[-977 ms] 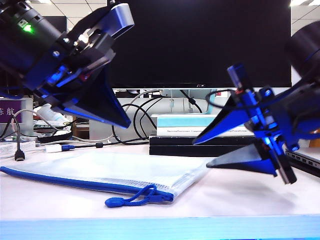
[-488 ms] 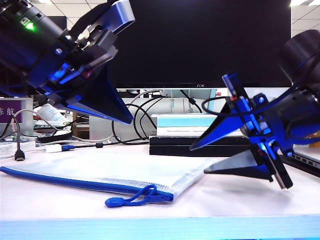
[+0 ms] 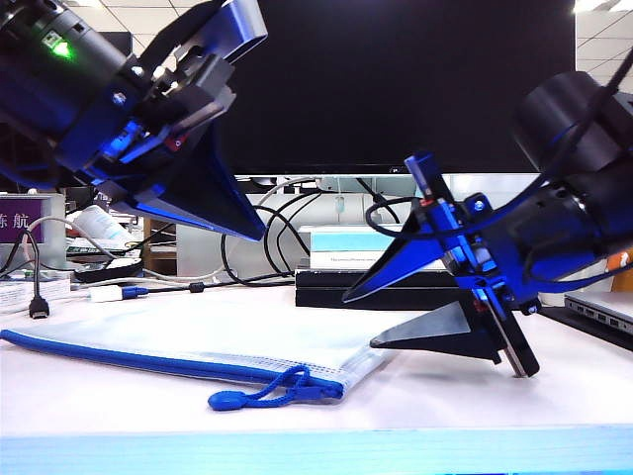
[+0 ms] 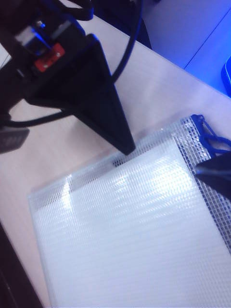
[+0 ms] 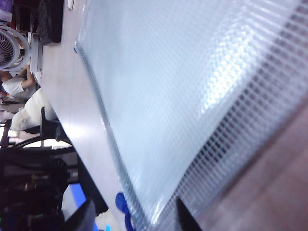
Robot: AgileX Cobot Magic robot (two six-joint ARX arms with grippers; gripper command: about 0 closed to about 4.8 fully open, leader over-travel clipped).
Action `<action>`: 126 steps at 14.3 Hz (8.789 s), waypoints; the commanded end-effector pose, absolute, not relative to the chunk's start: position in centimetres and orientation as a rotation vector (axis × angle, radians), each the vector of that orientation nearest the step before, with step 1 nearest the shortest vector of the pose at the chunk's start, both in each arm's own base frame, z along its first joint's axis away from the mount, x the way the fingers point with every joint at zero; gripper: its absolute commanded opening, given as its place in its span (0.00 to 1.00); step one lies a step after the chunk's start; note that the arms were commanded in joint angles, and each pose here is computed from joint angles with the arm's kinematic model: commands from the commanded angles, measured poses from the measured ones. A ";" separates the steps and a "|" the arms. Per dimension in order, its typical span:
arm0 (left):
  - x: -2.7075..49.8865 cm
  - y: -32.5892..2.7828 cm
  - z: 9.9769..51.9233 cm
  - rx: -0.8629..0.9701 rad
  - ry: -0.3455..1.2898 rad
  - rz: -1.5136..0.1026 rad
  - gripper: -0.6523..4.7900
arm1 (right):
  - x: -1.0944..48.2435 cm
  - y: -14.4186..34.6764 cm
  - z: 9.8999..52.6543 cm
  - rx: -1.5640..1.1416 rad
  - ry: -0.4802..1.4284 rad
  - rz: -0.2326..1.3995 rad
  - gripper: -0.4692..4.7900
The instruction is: Pick up the transparent plastic file bag with a blue zipper and open its zipper.
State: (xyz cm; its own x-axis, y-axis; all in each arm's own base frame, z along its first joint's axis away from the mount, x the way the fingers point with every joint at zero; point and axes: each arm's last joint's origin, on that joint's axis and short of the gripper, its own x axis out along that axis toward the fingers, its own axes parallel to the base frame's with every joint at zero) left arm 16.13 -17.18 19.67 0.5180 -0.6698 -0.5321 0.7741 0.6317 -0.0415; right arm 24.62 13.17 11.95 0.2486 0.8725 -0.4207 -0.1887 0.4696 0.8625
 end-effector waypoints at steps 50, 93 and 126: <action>16.0 -17.6 20.1 0.218 0.484 -0.835 1.00 | 27.3 16.1 23.2 0.608 0.900 0.839 0.08; 16.3 -18.2 21.6 0.172 0.322 -0.720 0.11 | 24.7 15.0 29.0 0.524 0.913 0.942 0.08; 18.5 -17.2 24.4 0.210 0.360 -0.889 0.11 | 21.1 13.5 29.0 -0.283 0.605 1.318 0.72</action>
State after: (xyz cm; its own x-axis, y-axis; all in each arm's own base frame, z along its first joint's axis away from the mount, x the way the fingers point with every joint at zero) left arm 18.36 -17.25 24.07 0.6061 -0.6799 -0.4129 0.7590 0.6495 0.0446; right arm 21.31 13.59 28.32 0.1106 0.8066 -0.5807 -0.9430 0.2697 0.1951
